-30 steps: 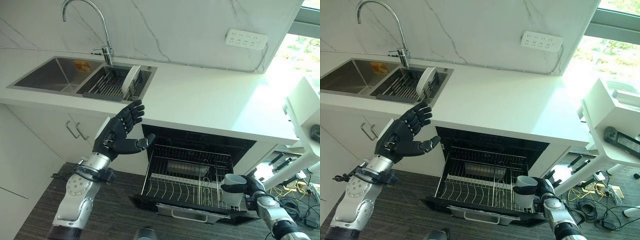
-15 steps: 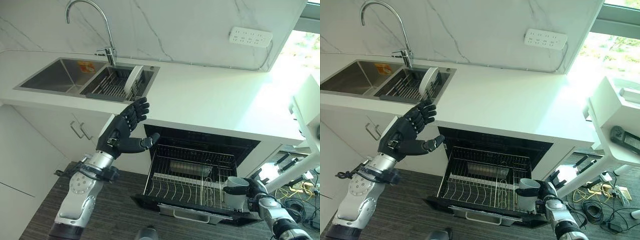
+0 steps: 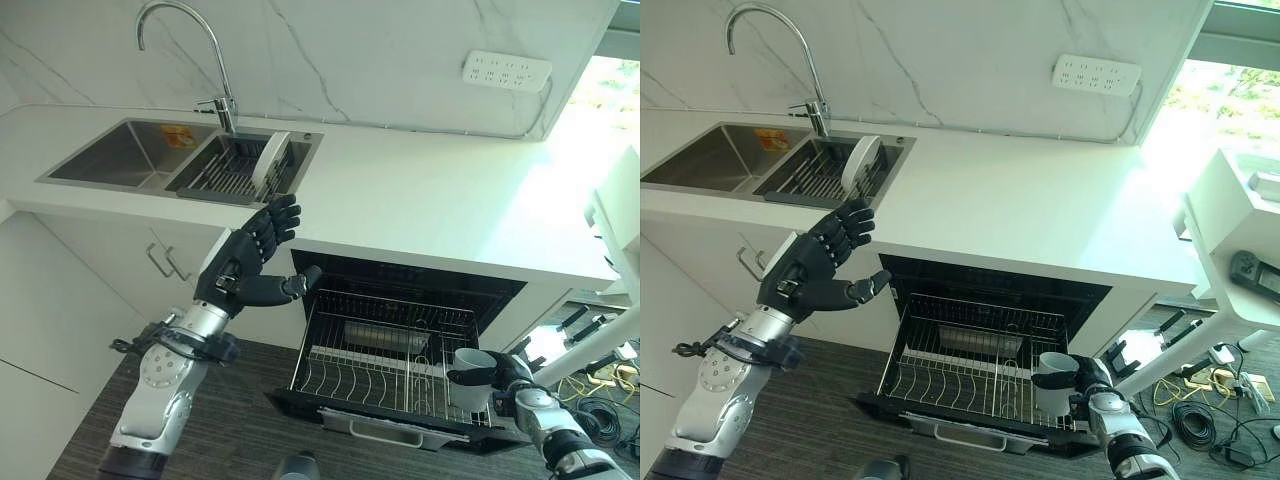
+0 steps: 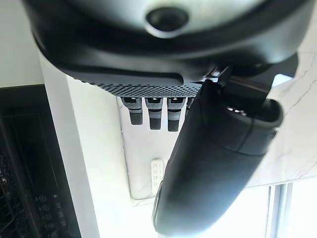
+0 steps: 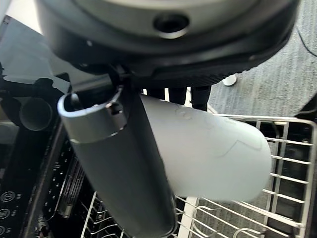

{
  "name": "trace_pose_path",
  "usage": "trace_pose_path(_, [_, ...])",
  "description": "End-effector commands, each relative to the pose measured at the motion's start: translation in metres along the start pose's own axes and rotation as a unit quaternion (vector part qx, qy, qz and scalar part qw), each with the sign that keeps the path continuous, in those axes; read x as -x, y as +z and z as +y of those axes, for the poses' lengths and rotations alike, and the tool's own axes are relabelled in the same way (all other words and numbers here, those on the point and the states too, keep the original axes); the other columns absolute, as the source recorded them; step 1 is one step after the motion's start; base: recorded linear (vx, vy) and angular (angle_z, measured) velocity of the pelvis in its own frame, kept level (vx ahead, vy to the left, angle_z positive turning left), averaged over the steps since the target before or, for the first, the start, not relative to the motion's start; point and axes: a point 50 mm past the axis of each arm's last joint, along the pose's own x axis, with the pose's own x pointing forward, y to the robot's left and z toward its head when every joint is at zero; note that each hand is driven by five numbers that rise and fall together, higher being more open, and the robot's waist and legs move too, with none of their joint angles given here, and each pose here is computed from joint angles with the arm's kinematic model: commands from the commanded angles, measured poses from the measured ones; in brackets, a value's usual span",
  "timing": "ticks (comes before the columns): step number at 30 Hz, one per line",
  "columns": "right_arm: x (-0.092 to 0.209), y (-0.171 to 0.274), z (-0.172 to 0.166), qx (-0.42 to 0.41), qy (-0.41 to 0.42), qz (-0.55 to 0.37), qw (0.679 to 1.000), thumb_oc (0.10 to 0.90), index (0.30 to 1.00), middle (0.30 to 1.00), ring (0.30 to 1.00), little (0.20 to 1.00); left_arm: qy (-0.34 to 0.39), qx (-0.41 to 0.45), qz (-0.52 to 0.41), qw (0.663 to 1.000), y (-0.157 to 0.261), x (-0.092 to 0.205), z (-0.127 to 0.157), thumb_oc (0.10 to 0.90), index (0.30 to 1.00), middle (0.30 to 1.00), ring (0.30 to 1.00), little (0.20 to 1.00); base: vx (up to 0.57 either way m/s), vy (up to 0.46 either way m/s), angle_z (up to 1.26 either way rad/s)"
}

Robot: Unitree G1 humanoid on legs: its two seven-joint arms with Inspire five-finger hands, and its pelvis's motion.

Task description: Place the dishes in the dishwasher.

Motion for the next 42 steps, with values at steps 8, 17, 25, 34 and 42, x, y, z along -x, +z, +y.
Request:
trace_pose_path(8, [-0.001,0.077,-0.021,0.021,-0.027,-0.108,0.994,0.800,0.900,0.900,0.900,0.900,-0.046,-0.015,-0.158,0.986,0.059,-0.022,-0.014,0.800,0.900,0.900,0.900,0.900,0.00,0.000,0.00])
trace_pose_path(17, [0.001,0.078,-0.019,0.045,0.028,-0.055,0.997,0.800,0.900,0.900,0.900,0.900,-0.046,-0.019,-0.150,0.987,0.058,-0.022,-0.011,0.800,0.900,0.900,0.900,0.900,0.00,0.000,0.00])
trace_pose_path(25, [-0.002,0.071,-0.002,-0.055,0.047,-0.011,0.997,0.800,0.900,0.900,0.900,0.900,-0.040,-0.019,-0.147,0.988,0.056,-0.028,-0.012,0.800,0.900,0.900,0.900,0.900,0.00,0.002,-0.01])
trace_pose_path(34, [-0.001,0.060,-0.006,-0.045,0.022,-0.007,0.999,0.800,0.900,0.900,0.900,0.900,-0.038,-0.013,-0.142,0.989,0.052,-0.025,-0.012,0.800,0.900,0.900,0.900,0.900,0.00,0.005,-0.01])
trace_pose_path(42, [0.001,0.073,-0.013,0.038,-0.022,-0.035,0.998,0.800,0.900,0.900,0.900,0.900,-0.040,-0.012,-0.137,0.990,0.051,-0.023,-0.013,0.800,0.900,0.900,0.900,0.900,0.00,0.000,0.00])
